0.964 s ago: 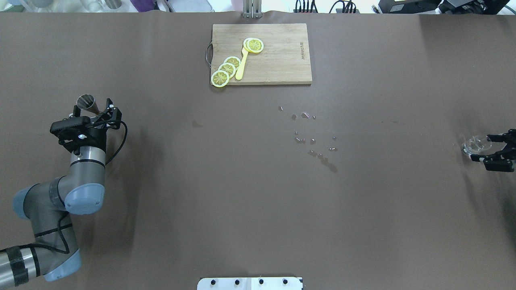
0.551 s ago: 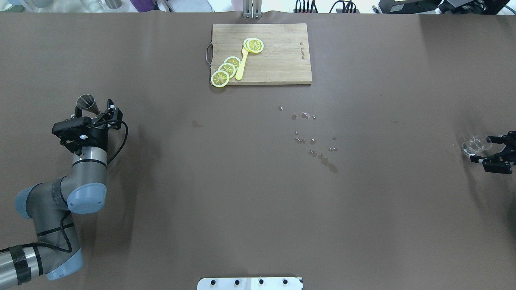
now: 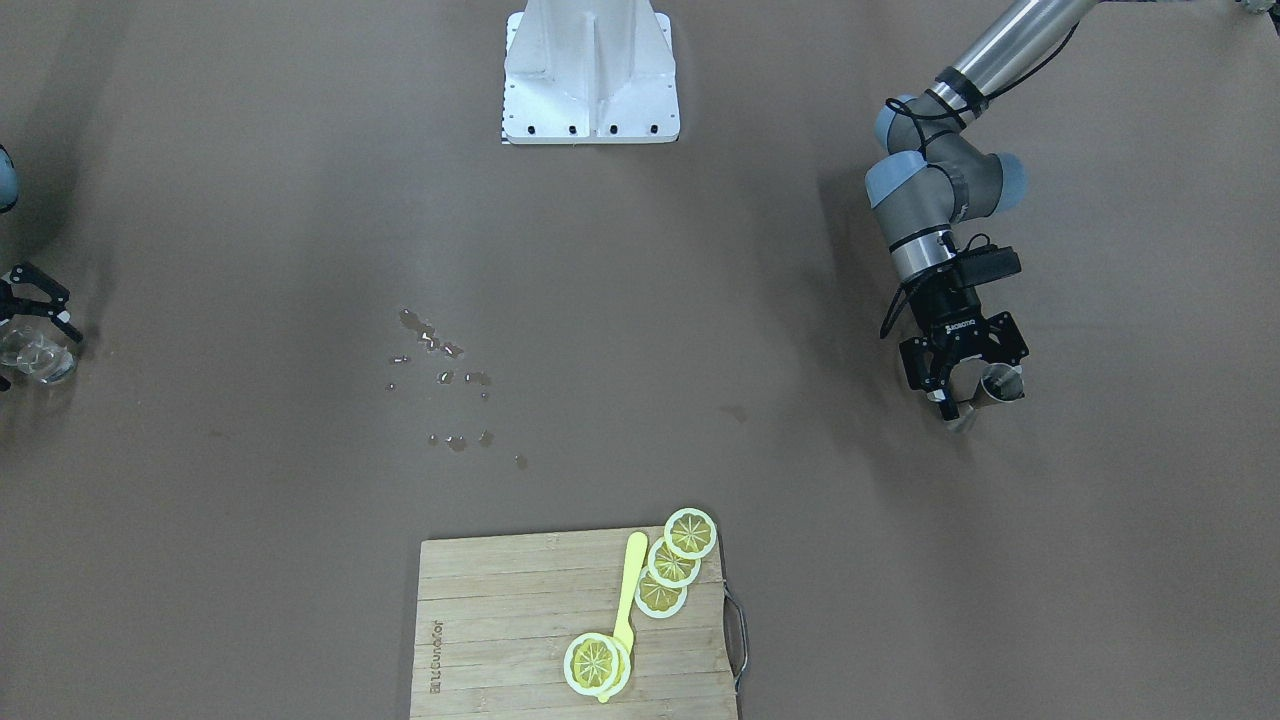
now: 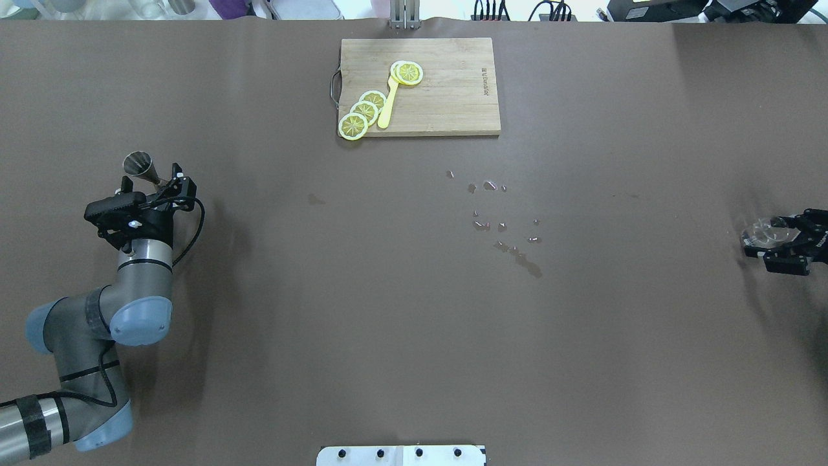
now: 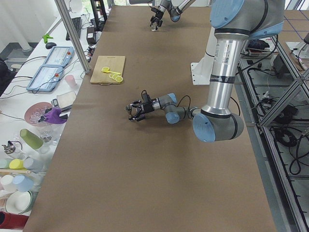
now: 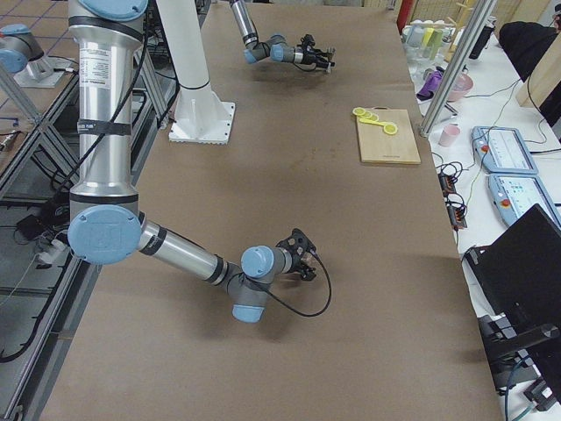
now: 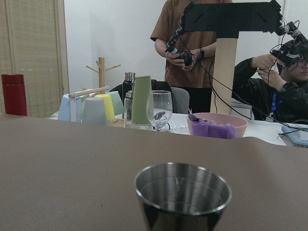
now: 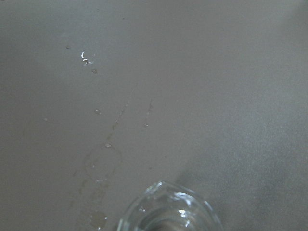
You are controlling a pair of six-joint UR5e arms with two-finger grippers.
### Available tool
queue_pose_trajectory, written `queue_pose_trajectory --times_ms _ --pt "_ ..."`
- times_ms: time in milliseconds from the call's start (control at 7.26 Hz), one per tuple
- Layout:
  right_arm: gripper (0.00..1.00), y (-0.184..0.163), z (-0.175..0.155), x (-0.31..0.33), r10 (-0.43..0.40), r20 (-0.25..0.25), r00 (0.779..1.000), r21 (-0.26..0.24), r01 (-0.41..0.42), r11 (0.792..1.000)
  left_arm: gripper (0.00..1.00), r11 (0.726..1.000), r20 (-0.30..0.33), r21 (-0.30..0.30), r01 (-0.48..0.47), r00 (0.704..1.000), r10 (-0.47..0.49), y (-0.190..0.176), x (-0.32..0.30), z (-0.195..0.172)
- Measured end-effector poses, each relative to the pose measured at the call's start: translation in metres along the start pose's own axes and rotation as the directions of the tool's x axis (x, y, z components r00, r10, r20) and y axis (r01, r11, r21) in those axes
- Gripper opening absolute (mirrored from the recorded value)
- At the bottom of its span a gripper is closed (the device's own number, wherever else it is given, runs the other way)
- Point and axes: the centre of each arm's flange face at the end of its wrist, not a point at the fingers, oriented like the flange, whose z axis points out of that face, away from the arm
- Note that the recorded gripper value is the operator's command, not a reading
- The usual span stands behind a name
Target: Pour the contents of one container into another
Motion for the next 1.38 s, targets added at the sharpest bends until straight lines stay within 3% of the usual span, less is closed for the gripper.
queue_pose_trajectory --times_ms 138,413,689,826,964,1102,1240,1377 --pt "0.95 -0.0006 0.0012 -0.0008 0.000 0.001 1.000 0.001 0.000 1.000 0.97 1.000 0.001 -0.001 -0.002 1.000 0.002 0.0011 -0.0007 0.0003" --pt "0.68 -0.0027 0.0047 -0.0021 -0.002 0.003 1.000 0.003 0.002 1.000 0.92 1.000 0.002 -0.002 -0.005 1.000 0.005 0.0021 -0.0012 0.0005" --pt "0.60 -0.0021 0.0053 -0.0026 -0.006 0.004 1.000 0.002 0.006 1.000 0.56 1.000 0.010 -0.003 -0.020 1.000 0.020 0.0035 -0.0010 0.0013" --pt "0.48 -0.0018 0.0053 -0.0027 -0.008 0.004 1.000 0.001 0.008 1.000 0.33 1.000 0.013 -0.003 -0.027 1.000 0.027 0.0039 0.0001 0.0015" --pt "0.42 -0.0016 0.0051 -0.0027 -0.010 0.004 1.000 0.002 0.010 1.000 0.20 1.000 0.014 -0.004 -0.029 0.999 0.029 0.0039 0.0015 0.0015" --pt "0.25 -0.0024 0.0052 -0.0031 -0.013 0.006 1.000 0.003 0.013 1.000 0.07 1.000 0.013 -0.004 -0.030 0.999 0.030 0.0035 0.0026 0.0013" --pt "0.01 -0.0041 0.0052 -0.0040 -0.016 0.008 1.000 0.006 0.016 1.000 0.00 1.000 0.013 -0.005 -0.029 0.999 0.029 0.0030 0.0035 0.0009" --pt "0.00 -0.0058 0.0051 -0.0049 -0.020 0.010 1.000 0.009 0.020 1.000 0.00 1.000 0.011 -0.006 -0.028 1.000 0.028 0.0023 0.0045 0.0005"
